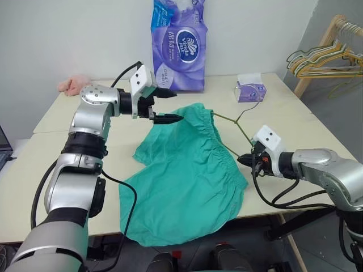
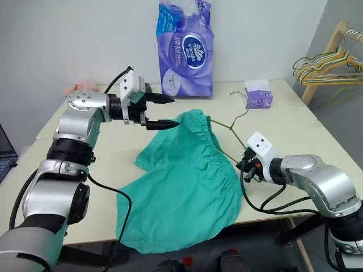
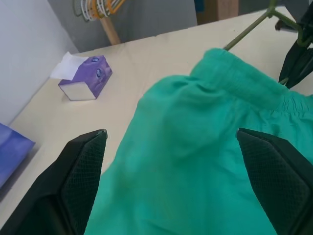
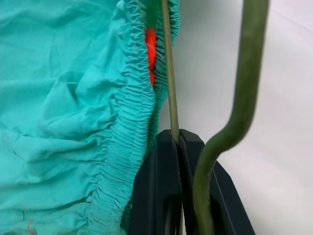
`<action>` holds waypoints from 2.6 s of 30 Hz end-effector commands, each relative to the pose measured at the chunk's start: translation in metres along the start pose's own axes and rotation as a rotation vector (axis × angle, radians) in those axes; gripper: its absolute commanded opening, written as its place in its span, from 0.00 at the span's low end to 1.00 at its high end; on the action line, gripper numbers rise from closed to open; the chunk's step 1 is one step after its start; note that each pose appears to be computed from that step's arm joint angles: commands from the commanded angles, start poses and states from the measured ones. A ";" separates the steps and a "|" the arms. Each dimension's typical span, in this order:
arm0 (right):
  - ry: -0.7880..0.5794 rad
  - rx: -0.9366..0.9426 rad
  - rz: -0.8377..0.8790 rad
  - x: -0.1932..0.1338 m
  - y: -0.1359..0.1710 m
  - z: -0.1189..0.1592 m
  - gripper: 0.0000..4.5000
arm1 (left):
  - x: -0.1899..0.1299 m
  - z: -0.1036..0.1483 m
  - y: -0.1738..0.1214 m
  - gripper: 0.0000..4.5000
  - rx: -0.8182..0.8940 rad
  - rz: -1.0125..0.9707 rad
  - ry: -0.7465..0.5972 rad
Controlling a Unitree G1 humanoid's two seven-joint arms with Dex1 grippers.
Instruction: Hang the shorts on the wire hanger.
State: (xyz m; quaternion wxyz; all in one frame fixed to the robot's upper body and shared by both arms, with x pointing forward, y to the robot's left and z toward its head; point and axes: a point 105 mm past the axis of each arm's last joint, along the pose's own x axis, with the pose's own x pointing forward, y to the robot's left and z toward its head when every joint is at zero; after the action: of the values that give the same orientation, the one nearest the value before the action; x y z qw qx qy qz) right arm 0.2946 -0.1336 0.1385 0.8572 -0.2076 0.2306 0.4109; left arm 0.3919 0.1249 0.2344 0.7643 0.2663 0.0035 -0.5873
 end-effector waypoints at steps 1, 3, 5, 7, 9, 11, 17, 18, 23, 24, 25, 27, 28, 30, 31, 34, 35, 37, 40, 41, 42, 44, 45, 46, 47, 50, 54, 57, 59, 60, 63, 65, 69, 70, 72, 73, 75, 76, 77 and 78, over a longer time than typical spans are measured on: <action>-0.042 -0.135 -0.008 -0.005 0.002 0.018 0.00 | 0.004 -0.003 -0.004 1.00 0.077 -0.068 0.062; -0.041 -0.156 -0.004 -0.005 0.003 0.018 0.00 | 0.007 -0.004 -0.004 1.00 0.087 -0.074 0.067; -0.040 -0.190 0.000 -0.004 0.005 0.019 0.00 | 0.014 -0.010 -0.011 1.00 0.094 -0.122 0.086; -0.036 -0.232 0.004 -0.004 0.008 0.020 0.00 | 0.020 -0.019 -0.018 1.00 0.103 -0.158 0.114; -0.030 -0.267 0.010 -0.004 0.010 0.021 0.00 | 0.025 -0.026 -0.022 1.00 0.108 -0.171 0.129; -0.027 -0.298 0.019 -0.004 0.014 0.021 0.00 | 0.032 -0.030 -0.026 1.00 0.099 -0.185 0.124; -0.033 -0.329 0.035 -0.004 0.019 0.024 0.00 | 0.041 -0.042 -0.042 1.00 0.096 -0.262 0.139; -0.032 -0.335 0.035 -0.004 0.019 0.024 0.00 | 0.041 -0.044 -0.045 1.00 0.090 -0.278 0.142; -0.028 -0.366 0.038 -0.004 0.021 0.025 0.00 | 0.043 -0.045 -0.048 0.81 0.050 -0.280 0.118; -0.028 -0.369 0.039 -0.004 0.021 0.025 0.00 | 0.044 -0.045 -0.048 0.73 0.043 -0.281 0.113; -0.029 -0.373 0.039 -0.003 0.022 0.025 0.00 | 0.044 -0.045 -0.049 0.67 0.038 -0.282 0.108; -0.031 -0.382 0.042 -0.003 0.022 0.025 0.00 | 0.046 -0.044 -0.051 0.54 0.026 -0.286 0.096; -0.032 -0.387 0.043 -0.003 0.023 0.026 0.00 | 0.046 -0.044 -0.052 0.47 0.020 -0.289 0.092; -0.028 -0.411 0.043 -0.003 0.023 0.026 0.00 | 0.046 -0.045 -0.054 0.34 0.009 -0.291 0.087; -0.027 -0.421 0.042 -0.003 0.024 0.026 0.00 | 0.046 -0.046 -0.055 0.27 0.003 -0.289 0.085; -0.021 -0.438 0.042 -0.004 0.023 0.024 0.00 | 0.046 -0.049 -0.058 0.08 -0.008 -0.286 0.087; -0.015 -0.448 0.037 -0.004 0.022 0.023 0.05 | 0.045 -0.050 -0.058 0.05 -0.008 -0.283 0.090; 0.020 -0.488 0.031 -0.008 0.018 0.017 0.16 | 0.044 -0.053 -0.059 0.04 -0.005 -0.274 0.101; 0.072 -0.537 0.034 -0.018 0.011 0.008 0.38 | 0.043 -0.055 -0.060 0.04 -0.008 -0.268 0.108; 0.093 -0.543 0.032 -0.023 0.007 0.004 0.45 | 0.042 -0.055 -0.059 0.03 -0.010 -0.265 0.107; 0.107 -0.548 0.031 -0.027 0.004 0.002 0.54 | 0.042 -0.055 -0.059 0.03 -0.011 -0.263 0.107; 0.149 -0.543 -0.006 -0.042 -0.010 -0.005 0.69 | 0.040 -0.055 -0.058 0.03 -0.011 -0.255 0.111; 0.166 -0.542 -0.020 -0.048 -0.015 -0.008 0.78 | 0.040 -0.056 -0.058 0.03 -0.012 -0.251 0.112; 0.190 -0.503 -0.046 -0.059 -0.023 -0.014 0.84 | 0.039 -0.056 -0.057 0.02 -0.012 -0.245 0.115; 0.203 -0.450 -0.082 -0.071 -0.031 -0.019 0.93 | 0.038 -0.057 -0.055 0.02 -0.011 -0.235 0.120; 0.215 -0.344 -0.151 -0.093 -0.041 -0.031 0.93 | 0.035 -0.058 -0.052 0.00 -0.012 -0.217 0.131; 0.112 -0.016 -0.182 -0.101 -0.026 -0.056 0.93 | 0.030 -0.062 -0.049 0.00 -0.014 -0.201 0.152; 0.010 0.201 -0.122 -0.082 0.007 -0.062 0.93 | 0.027 -0.064 -0.047 0.00 -0.015 -0.196 0.164; -0.040 0.316 -0.087 -0.068 0.025 -0.062 0.93 | 0.026 -0.064 -0.047 0.00 -0.015 -0.197 0.170; -0.050 0.351 -0.080 -0.063 0.031 -0.063 0.93 | 0.025 -0.065 -0.047 0.00 -0.014 -0.197 0.172; -0.104 0.538 -0.071 -0.036 0.048 -0.066 0.93 | 0.025 -0.065 -0.047 0.00 -0.014 -0.198 0.174; -0.111 0.615 -0.096 -0.026 0.049 -0.068 0.93 | 0.024 -0.065 -0.047 0.00 -0.014 -0.200 0.173; -0.122 0.729 -0.100 -0.014 0.049 -0.069 0.93 | 0.024 -0.064 -0.047 0.00 -0.014 -0.203 0.173; -0.119 0.743 -0.086 -0.010 0.051 -0.069 0.93 | 0.024 -0.064 -0.047 0.00 -0.014 -0.203 0.173; -0.124 0.775 -0.057 -0.004 0.054 -0.066 0.93 | 0.024 -0.063 -0.047 0.00 -0.013 -0.203 0.172; -0.125 0.784 -0.038 0.000 0.057 -0.064 0.93 | 0.024 -0.063 -0.047 0.00 -0.013 -0.203 0.172; -0.128 0.809 -0.007 0.006 0.061 -0.061 0.93 | 0.024 -0.063 -0.047 0.00 -0.014 -0.203 0.171; -0.122 0.809 0.003 0.009 0.062 -0.060 0.93 | 0.023 -0.063 -0.047 0.00 -0.014 -0.203 0.171; -0.118 0.809 0.005 0.011 0.062 -0.060 0.93 | 0.023 -0.063 -0.047 0.00 -0.014 -0.203 0.171; -0.112 0.806 -0.001 0.014 0.062 -0.060 0.89 | 0.023 -0.063 -0.047 0.00 -0.014 -0.202 0.171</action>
State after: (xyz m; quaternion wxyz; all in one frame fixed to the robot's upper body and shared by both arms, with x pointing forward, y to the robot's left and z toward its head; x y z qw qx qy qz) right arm 0.2367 -0.1259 0.0678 0.8788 0.1740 0.3344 0.2928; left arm 0.3727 0.1224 0.1353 0.6979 0.2920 0.1237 -0.6422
